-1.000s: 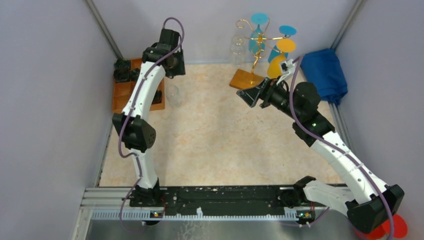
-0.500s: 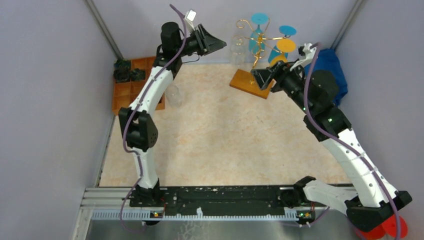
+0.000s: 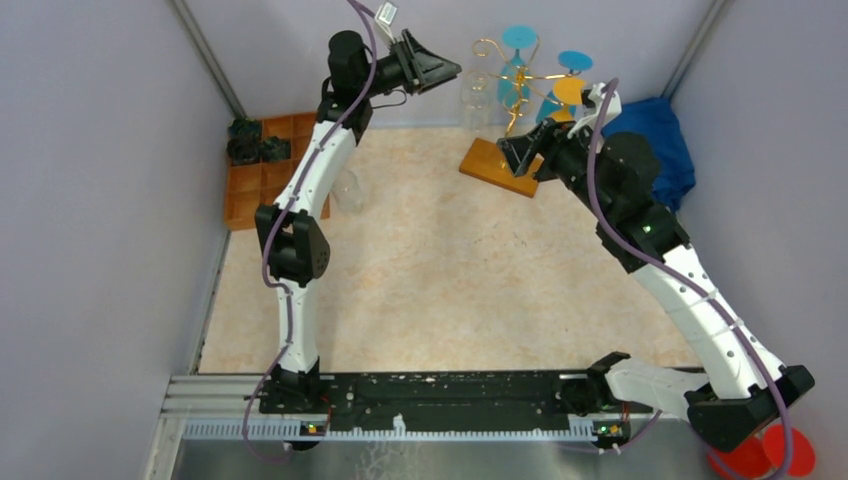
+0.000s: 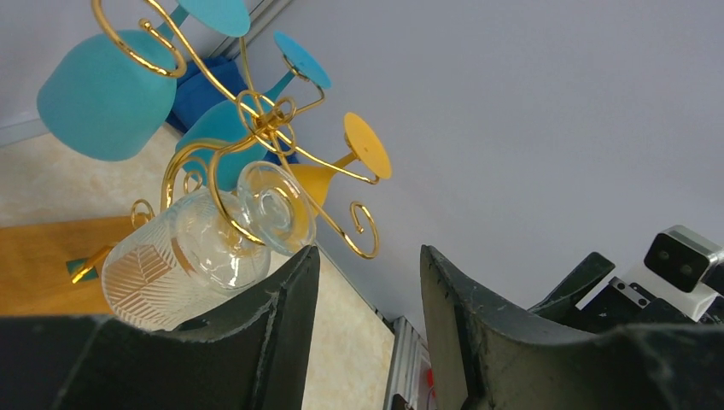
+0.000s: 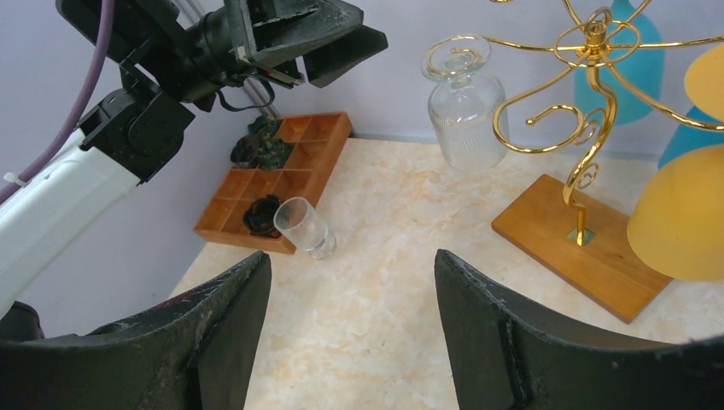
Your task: Take the wine glass off the wine glass rack
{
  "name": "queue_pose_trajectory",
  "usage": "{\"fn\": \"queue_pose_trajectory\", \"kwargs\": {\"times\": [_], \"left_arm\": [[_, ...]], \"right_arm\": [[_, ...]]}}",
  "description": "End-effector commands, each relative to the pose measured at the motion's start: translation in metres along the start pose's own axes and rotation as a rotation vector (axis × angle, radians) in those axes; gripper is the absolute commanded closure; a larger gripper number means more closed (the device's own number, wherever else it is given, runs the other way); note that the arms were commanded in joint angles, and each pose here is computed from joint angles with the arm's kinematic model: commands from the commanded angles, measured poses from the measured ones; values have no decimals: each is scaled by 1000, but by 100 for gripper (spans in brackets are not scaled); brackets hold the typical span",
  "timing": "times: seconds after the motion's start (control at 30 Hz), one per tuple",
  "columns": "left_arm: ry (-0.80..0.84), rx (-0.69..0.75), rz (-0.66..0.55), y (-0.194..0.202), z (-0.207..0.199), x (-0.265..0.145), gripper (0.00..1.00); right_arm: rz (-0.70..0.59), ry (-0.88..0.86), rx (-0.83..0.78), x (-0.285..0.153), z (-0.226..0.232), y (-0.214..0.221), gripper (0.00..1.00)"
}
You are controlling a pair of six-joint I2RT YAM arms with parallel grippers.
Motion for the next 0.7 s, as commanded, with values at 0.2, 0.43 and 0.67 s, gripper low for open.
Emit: {"fn": "queue_pose_trajectory", "kwargs": {"times": [0.2,0.43,0.67], "left_arm": [[2,19,4,2,3,6,47],[-7,32,21,11,7,9,47],[-40,49,38,18,7,7,48]], "right_arm": [[-34,8,2,15,2,-13,32],[-7,-40,23,74,17,-31,39],[13,-25,69,126,-3,-34,49]]}}
Point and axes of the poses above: each gripper's point midway between its finger pads, its own x axis out along the fingers, its own z axis along the line the jaws close on, y = z × x, the point moved 6 cm from there along -x, back along the fingers, and after that the axes turned 15 degrees about x, right-handed, at the moved point
